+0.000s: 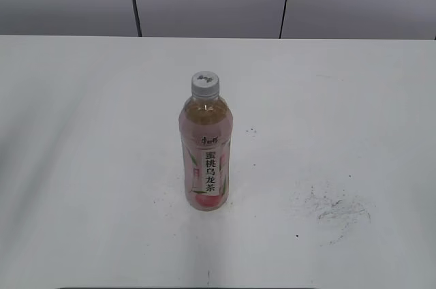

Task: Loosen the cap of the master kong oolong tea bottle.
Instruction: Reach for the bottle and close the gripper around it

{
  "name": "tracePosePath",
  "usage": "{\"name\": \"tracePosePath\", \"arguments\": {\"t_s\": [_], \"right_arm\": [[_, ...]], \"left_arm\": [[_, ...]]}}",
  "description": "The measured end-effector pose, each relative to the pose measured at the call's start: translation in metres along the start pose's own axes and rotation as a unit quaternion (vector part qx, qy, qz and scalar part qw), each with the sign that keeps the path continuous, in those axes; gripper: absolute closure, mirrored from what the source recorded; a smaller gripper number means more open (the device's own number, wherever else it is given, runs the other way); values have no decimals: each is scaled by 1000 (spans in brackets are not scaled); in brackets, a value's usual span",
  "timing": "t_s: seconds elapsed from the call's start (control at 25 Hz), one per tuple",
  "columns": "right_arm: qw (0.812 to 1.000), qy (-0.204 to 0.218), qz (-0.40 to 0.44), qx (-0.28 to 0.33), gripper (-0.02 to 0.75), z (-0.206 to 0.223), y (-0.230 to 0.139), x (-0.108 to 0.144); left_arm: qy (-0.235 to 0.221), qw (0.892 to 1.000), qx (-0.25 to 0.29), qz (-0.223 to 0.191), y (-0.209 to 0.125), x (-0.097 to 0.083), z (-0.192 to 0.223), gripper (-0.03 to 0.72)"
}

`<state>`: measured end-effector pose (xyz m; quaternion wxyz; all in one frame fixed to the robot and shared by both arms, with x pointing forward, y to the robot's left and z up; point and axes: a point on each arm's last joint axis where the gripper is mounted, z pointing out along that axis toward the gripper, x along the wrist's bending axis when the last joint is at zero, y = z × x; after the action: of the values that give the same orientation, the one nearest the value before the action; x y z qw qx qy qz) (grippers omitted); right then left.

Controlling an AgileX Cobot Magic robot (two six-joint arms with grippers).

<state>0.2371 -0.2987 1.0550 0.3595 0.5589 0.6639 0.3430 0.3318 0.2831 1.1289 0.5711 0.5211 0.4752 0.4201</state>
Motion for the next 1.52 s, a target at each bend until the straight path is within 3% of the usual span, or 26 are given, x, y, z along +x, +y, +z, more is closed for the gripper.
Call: {"name": "tracePosePath", "arguments": {"t_s": [0.08,0.2,0.4,0.6,0.72,0.96,1.16,1.28,1.36,1.52], "right_arm": [[1000,0,0,1,289,3,10,-1],[1000,-2,-2,-21,277,9,33,-4],[999,2,5,-47,152,37,87,-8],[997,3,3,-81,145,87,142,-13],[995,-1,4,-102,149,126,170,-15],[996,0,5,-91,150,197,210,-19],[997,1,-15,-72,150,245,232,-20],[996,10,-46,-70,150,263,244,-12],[994,26,-83,-72,150,274,250,2],[985,60,-145,-76,150,293,259,35]], "left_arm": [[19,999,31,-31,-10,8,40,145],[47,996,74,-14,-42,9,103,83],[48,993,56,97,-103,-26,171,92],[40,994,55,91,-181,-37,207,99],[0,996,77,48,-211,-43,211,102],[-101,991,81,26,-226,-53,185,123],[-170,973,150,38,-246,-51,138,169],[-232,956,173,54,-252,-58,122,179],[-264,947,174,61,-251,-62,116,181],[-296,940,156,67,-241,-67,109,162]]}}
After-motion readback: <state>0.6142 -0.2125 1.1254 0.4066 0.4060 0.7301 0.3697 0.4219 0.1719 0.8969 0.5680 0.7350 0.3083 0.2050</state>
